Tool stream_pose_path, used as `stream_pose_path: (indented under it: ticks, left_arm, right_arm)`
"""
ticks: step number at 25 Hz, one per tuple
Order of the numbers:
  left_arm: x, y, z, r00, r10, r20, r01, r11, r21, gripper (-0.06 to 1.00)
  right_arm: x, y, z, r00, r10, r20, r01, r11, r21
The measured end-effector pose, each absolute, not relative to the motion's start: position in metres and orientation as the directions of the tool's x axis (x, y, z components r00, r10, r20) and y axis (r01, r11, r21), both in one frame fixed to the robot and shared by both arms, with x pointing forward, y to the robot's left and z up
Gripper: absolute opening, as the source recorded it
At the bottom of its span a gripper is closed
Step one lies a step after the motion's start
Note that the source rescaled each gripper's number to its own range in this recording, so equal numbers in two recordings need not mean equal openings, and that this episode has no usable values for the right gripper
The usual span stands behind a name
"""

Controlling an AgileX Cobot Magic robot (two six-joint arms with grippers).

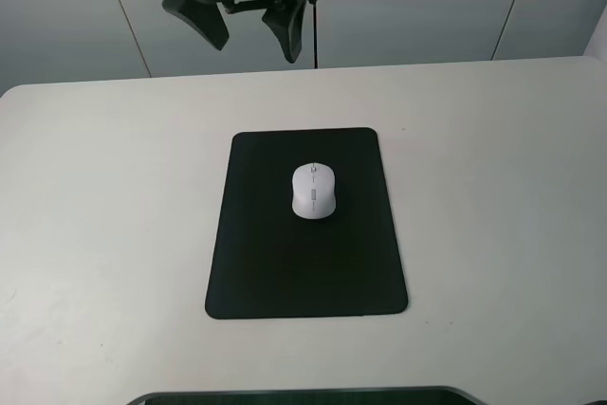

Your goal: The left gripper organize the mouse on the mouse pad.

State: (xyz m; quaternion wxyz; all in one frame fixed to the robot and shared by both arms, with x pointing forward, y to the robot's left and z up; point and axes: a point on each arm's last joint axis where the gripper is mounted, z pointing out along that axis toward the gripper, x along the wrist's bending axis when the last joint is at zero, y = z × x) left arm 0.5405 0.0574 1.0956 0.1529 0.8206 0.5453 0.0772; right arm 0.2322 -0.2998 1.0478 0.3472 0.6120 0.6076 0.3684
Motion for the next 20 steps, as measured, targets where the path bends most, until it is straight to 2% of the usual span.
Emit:
stream_pose_path:
  ticks: [8, 20]
  left_arm:
    - [0.486, 0.133, 1.097, 0.305, 0.951, -0.038, 0.916, -0.283, 0.283, 0.98]
    - [0.382, 0.251, 1.109, 0.061, 0.991, -0.116, 0.888, -0.001, 0.461, 0.98]
  right_arm:
    - [0.232, -0.3, 1.048, -0.01, 1.0, 0.029, 0.488, -0.021, 0.873]
    - [0.232, -0.3, 1.048, -0.01, 1.0, 0.029, 0.488, -0.021, 0.873]
